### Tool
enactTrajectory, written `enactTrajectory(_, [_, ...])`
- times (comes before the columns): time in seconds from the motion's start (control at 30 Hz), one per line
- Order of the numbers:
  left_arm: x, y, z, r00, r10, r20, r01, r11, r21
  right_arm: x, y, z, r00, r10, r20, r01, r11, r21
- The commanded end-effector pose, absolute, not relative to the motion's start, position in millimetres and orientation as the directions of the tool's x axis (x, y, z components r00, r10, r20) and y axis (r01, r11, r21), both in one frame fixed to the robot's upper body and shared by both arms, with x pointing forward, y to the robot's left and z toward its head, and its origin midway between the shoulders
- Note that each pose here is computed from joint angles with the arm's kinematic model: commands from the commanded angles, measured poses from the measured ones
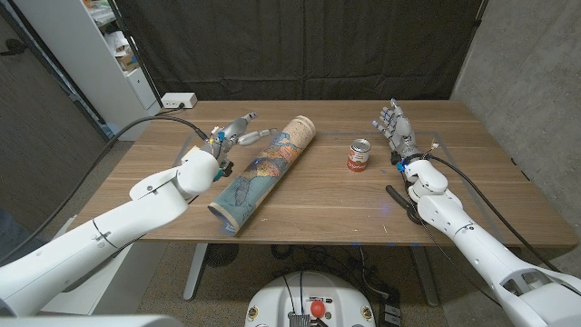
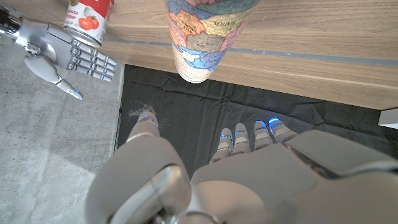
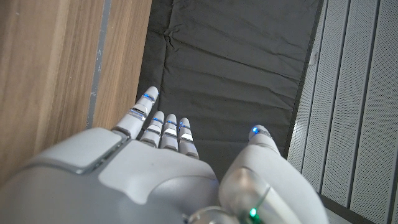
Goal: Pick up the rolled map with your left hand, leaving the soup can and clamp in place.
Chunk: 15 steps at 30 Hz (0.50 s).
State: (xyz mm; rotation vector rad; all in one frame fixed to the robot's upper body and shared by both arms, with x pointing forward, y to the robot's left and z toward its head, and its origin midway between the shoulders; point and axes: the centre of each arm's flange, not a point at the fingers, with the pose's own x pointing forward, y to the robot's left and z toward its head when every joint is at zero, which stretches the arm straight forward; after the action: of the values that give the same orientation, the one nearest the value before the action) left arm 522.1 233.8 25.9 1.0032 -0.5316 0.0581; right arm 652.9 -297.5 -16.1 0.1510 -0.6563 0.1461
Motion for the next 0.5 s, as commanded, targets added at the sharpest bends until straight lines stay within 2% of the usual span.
enactTrajectory(0.03, [522.2,228.8,22.5,0.88,-0.175,0.442,-0.304,0.509,0.805,652.6,-299.8,-19.1,0.785,0.086,0.614,-0.182,0.979,0.096])
enactTrajectory(0.5, [523.0,222.6,20.7,0.883,-0.156,0.442,-0.339,0.44,0.832,652.7,-300.5,-21.0,0.786,0.083,0.613,-0.183,0.978,0.102])
